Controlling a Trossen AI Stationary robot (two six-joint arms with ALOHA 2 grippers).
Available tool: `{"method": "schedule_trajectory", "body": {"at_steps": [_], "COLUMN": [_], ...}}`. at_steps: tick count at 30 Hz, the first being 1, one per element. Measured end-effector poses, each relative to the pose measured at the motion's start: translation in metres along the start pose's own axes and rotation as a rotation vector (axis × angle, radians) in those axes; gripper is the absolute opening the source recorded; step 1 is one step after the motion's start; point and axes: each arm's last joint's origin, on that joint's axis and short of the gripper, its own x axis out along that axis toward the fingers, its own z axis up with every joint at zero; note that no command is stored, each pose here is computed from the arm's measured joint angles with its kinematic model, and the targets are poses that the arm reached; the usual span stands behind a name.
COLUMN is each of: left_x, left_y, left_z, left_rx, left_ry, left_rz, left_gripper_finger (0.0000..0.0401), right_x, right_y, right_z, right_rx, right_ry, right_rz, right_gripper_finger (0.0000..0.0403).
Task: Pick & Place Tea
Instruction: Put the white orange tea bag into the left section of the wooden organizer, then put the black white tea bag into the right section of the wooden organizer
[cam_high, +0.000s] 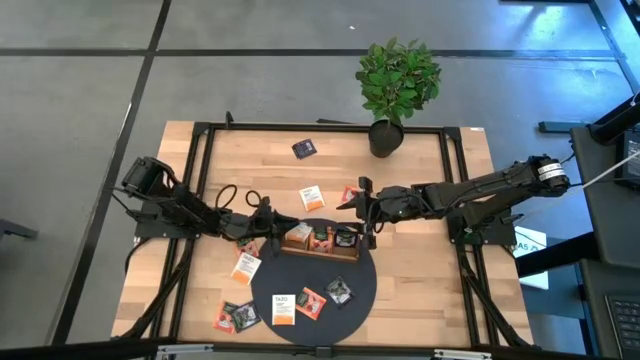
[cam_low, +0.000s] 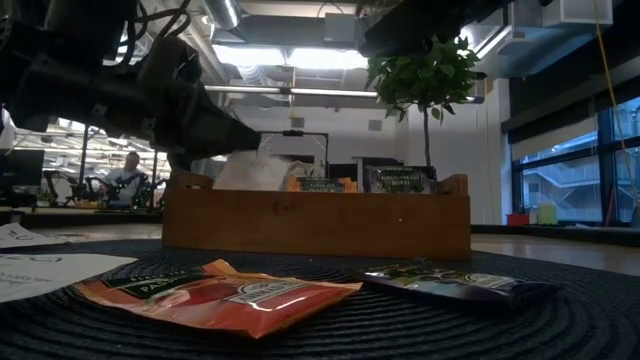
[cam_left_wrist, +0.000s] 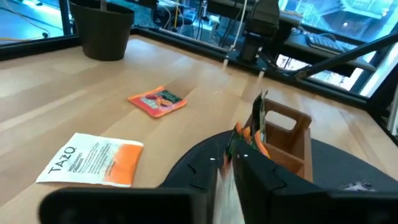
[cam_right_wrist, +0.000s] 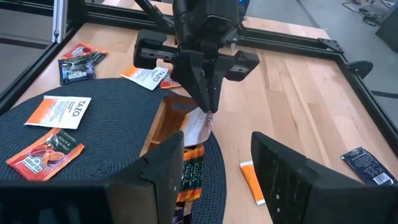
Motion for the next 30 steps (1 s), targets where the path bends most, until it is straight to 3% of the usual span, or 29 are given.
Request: {"method": "schedule_trajectory", "body": {"at_steps": [9,18,25,30], "left_x": [-0.001,-0.001,0.005,0.023], "left_y": [-0.005,0.001,0.033,0.062], "left_z": [0.014,0.033,0.053,0.078], "left_rx": [0.059,0.078,0.018,0.033], "left_ry": [-0.129,-0.196,-0.131,0.035], "left_rz": [-0.041,-0.020,0.041,0.117], "left_gripper_finger": [0.0109,0.0116,0.0114,0.0114], "right_x": [0.000,0.000,0.000,0.000], "right_y": [0.000,0.000,0.000,0.000], "right_z": [-0.001,-0.005,-0.005,-0.005], "right_rx": [-0.001,-0.007,-0.006,-0.008], "right_ry": [0.006,0.054,0.054,0.053], "right_rz": [0.000,0.004,0.004,0.004], "right_gripper_finger": [0.0188,0.0188,0.0188,0.0188]}}
